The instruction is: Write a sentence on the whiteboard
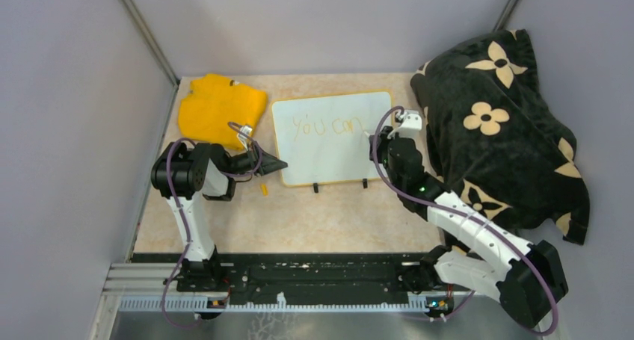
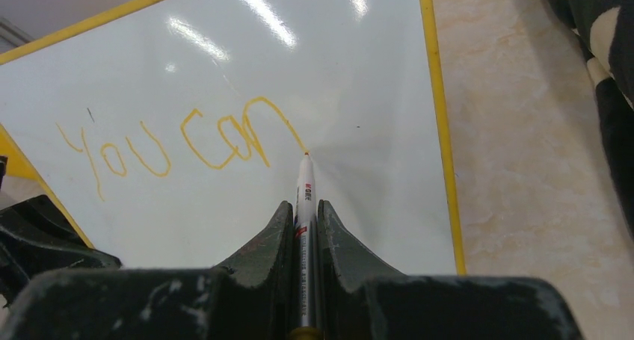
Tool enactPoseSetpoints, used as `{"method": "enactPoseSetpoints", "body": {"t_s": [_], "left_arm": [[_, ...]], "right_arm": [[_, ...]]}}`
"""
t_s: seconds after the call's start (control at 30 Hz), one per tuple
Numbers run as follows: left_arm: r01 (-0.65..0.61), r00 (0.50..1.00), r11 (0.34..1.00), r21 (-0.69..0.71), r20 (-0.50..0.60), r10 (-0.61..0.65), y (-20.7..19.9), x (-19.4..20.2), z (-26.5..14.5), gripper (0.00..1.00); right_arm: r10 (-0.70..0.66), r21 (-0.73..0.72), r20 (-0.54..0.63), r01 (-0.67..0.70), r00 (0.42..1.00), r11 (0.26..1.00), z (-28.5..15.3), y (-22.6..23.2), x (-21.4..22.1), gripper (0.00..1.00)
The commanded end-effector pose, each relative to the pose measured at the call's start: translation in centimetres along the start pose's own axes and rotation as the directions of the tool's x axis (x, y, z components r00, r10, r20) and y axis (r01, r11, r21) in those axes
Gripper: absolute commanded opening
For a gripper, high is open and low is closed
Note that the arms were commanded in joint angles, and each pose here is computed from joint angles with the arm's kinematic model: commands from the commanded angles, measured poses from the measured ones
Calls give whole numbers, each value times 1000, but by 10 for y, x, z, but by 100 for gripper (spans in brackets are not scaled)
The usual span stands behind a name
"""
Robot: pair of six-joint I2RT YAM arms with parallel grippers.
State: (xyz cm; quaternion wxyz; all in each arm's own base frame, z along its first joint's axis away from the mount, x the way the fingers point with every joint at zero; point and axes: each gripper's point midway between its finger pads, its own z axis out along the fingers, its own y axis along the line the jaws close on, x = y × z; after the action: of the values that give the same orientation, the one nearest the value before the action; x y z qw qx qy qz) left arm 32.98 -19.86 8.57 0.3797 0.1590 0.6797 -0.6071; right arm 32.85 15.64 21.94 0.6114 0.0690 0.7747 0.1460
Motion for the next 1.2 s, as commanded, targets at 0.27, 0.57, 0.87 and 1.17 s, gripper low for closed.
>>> {"method": "enactPoseSetpoints", "body": {"t_s": [0.27, 0.57, 0.87, 1.17], "left_arm": [[-156, 985, 987, 25, 73, 154, -5, -14, 2, 0], [-156, 986, 987, 26, 72, 154, -5, -14, 2, 0], [-155, 985, 988, 23, 75, 153, -4, -14, 2, 0], [-153, 986, 988, 22, 73, 151, -4, -14, 2, 0]], "right_arm": [[38, -182, 137, -12, 990, 983, -34, 65, -58, 0], [-52, -261, 61, 66, 997, 963, -35, 116, -2, 0], [-125, -305, 18, 125, 992, 944, -38, 156, 47, 0], [-146, -265, 19, 146, 989, 953, -26, 162, 61, 0]]}}
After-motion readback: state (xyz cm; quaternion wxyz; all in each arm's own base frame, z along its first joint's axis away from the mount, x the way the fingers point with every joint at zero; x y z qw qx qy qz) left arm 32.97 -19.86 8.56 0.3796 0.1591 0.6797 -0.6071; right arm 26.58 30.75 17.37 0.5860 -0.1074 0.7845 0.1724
